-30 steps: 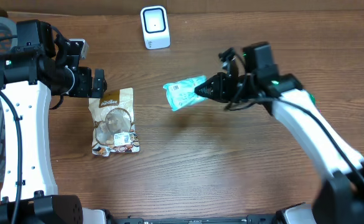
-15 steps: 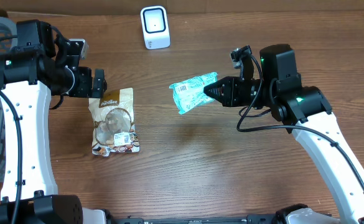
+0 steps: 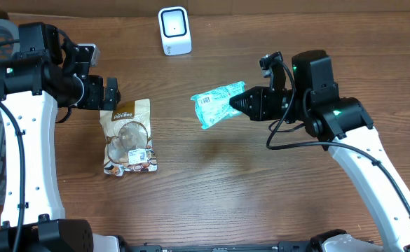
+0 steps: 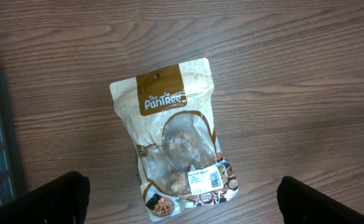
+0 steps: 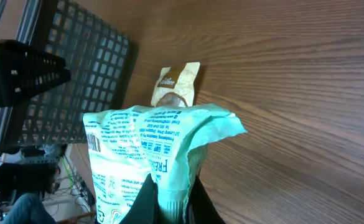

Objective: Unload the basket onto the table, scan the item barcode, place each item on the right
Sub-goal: 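Carry the green packet up and hold it under the white scanner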

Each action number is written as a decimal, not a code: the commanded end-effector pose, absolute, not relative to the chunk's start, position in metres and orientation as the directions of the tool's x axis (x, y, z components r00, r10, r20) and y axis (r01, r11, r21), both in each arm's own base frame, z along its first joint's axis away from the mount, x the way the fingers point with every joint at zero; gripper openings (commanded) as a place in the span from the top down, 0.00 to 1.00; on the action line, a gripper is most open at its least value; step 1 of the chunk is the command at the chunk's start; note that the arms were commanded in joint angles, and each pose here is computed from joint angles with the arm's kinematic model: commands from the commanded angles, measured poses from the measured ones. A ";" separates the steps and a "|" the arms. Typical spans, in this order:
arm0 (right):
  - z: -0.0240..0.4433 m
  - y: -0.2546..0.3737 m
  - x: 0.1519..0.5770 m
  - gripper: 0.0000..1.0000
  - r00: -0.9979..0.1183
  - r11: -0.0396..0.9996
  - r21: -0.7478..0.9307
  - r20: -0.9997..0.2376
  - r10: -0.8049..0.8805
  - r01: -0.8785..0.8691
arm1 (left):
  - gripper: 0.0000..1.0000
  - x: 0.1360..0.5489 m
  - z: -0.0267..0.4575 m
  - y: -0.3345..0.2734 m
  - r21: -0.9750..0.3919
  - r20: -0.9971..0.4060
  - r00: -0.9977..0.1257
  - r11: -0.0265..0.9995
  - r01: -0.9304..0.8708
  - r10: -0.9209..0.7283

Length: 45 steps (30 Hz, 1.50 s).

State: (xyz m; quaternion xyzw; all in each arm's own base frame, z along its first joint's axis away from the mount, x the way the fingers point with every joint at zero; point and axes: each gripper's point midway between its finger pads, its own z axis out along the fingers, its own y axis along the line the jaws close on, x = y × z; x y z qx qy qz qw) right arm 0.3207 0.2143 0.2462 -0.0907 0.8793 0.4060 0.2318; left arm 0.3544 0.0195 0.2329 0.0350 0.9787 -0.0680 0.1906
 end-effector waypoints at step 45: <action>0.218 0.319 0.628 0.96 0.104 0.464 -0.882 -0.471 -0.876 -0.082 | 0.00 0.357 0.243 0.019 -0.104 -0.411 -0.909 0.988 0.118 0.065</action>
